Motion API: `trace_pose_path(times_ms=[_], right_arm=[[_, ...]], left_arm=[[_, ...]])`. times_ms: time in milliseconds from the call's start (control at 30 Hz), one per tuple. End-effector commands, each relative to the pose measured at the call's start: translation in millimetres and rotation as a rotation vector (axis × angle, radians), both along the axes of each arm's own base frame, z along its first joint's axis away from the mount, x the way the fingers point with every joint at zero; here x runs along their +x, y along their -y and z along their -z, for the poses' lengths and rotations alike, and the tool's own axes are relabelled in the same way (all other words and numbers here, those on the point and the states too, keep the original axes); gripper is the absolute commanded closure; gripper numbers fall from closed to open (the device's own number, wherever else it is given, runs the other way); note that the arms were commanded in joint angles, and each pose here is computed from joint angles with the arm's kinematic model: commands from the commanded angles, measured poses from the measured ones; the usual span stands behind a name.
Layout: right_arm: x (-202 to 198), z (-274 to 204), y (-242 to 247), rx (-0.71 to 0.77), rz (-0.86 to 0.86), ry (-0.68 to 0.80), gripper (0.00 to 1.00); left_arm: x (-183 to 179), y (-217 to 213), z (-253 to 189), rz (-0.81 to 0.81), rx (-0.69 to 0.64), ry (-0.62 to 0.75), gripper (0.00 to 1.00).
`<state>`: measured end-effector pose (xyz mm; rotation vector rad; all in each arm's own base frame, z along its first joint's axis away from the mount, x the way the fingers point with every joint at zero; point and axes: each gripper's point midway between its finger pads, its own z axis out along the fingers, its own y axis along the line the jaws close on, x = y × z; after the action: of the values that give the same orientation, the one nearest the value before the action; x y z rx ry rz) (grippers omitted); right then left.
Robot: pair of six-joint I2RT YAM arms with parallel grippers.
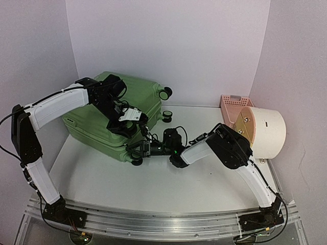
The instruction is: Open, take out, and arrange the luggage
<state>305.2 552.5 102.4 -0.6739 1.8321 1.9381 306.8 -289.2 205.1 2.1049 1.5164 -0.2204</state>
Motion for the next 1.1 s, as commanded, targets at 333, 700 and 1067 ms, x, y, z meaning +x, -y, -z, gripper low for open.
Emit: trace_pose_path(times_ms=[333, 700, 1067], right_arm=[[0.7, -31.9, -7.6, 0.107, -0.015, 0.04, 1.0], [48.5, -72.1, 58.2, 0.144, 0.184, -0.017, 1.0], [122.9, -49.1, 112.6, 0.097, 0.469, -0.105, 1.0]], left_arm=[[-4.2, 13.4, -49.4, 0.069, -0.13, 0.137, 1.0], [-59.7, -7.7, -37.9, 0.179, -0.06, -0.062, 1.0], [-96.1, -24.1, -37.3, 0.199, -0.013, -0.187, 1.0]])
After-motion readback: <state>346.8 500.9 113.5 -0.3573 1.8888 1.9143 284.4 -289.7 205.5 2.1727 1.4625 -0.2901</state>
